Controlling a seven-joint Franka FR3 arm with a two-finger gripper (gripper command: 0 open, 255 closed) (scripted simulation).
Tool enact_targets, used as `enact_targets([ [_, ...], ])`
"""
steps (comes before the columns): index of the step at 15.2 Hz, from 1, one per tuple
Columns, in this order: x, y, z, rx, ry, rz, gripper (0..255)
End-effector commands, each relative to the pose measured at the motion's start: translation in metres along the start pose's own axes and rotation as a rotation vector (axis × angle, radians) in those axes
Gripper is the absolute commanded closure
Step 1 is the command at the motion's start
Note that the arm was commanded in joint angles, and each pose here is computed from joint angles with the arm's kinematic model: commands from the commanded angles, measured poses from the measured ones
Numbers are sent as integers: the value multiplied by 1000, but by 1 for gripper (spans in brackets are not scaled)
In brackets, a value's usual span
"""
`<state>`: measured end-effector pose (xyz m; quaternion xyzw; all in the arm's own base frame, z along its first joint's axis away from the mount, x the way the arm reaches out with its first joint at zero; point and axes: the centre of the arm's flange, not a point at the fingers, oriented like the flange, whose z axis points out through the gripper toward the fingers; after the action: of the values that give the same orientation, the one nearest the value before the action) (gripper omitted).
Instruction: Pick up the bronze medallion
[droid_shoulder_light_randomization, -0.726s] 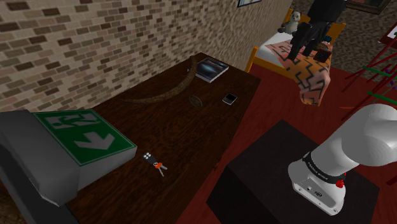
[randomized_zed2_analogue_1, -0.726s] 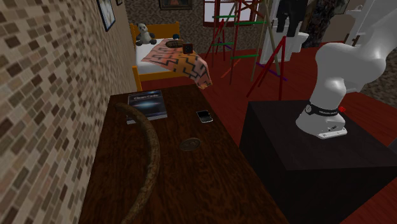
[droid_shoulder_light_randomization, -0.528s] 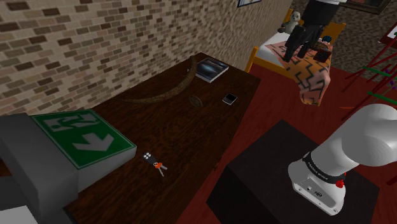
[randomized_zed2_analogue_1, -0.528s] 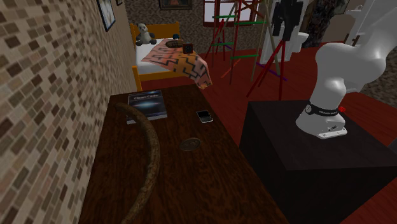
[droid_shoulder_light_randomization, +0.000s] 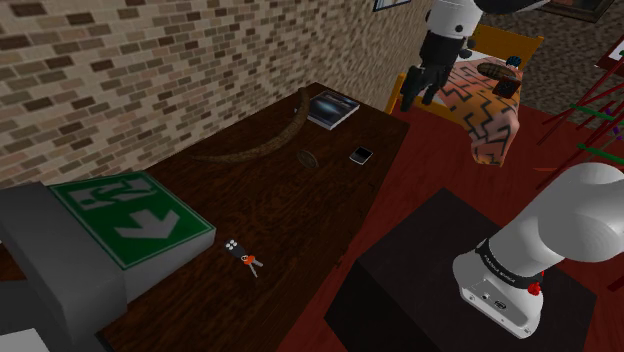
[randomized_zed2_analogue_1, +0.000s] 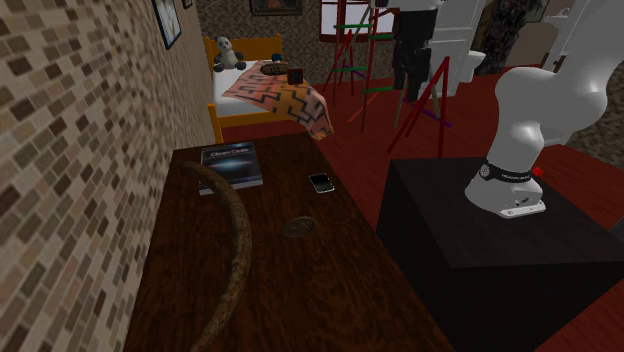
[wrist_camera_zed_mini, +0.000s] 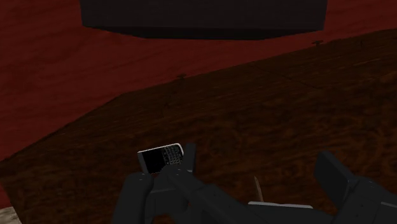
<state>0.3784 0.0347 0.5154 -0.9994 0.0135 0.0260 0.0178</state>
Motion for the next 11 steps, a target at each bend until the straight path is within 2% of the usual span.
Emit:
enact_targets([
  [1,20,-6,19,-1,-2,-17,0],
  [11,116,-34,109,-6,-20,-97,0],
])
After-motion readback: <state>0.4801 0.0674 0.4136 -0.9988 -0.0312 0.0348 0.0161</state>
